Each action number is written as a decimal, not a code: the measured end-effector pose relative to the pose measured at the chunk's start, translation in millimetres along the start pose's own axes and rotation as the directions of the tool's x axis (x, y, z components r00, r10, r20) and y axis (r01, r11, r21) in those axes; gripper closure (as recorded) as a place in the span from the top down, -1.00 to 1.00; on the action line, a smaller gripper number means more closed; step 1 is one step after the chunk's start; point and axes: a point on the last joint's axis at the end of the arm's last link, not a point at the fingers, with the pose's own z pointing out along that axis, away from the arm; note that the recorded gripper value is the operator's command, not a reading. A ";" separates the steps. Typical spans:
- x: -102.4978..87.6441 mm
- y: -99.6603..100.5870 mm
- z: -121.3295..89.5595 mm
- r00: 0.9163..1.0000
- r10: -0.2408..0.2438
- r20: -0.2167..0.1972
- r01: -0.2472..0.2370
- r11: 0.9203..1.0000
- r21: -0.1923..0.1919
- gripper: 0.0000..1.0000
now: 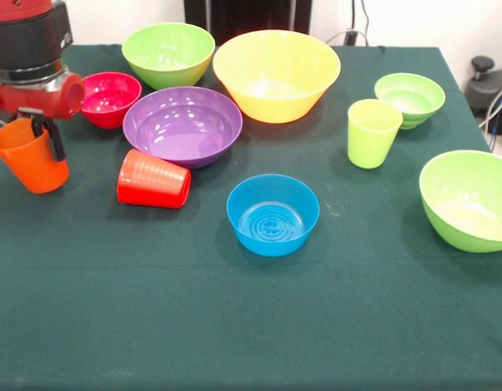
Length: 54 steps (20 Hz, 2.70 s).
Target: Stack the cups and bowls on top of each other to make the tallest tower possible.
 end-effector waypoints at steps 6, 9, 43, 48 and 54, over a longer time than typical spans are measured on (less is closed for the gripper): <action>-13.2 67.4 -38.9 0.998 -0.067 0.011 0.065 0.994 0.085 -1.00; -17.7 100.2 -48.7 0.998 -0.064 0.019 0.062 0.994 0.093 -1.00; 12.2 189.4 43.4 0.994 0.095 0.061 -0.102 0.987 0.127 -1.00; 6.8 186.2 41.7 0.991 0.117 0.068 -0.126 0.983 0.137 -1.00; 6.3 185.5 40.5 0.988 0.142 0.065 -0.150 0.979 0.140 -1.00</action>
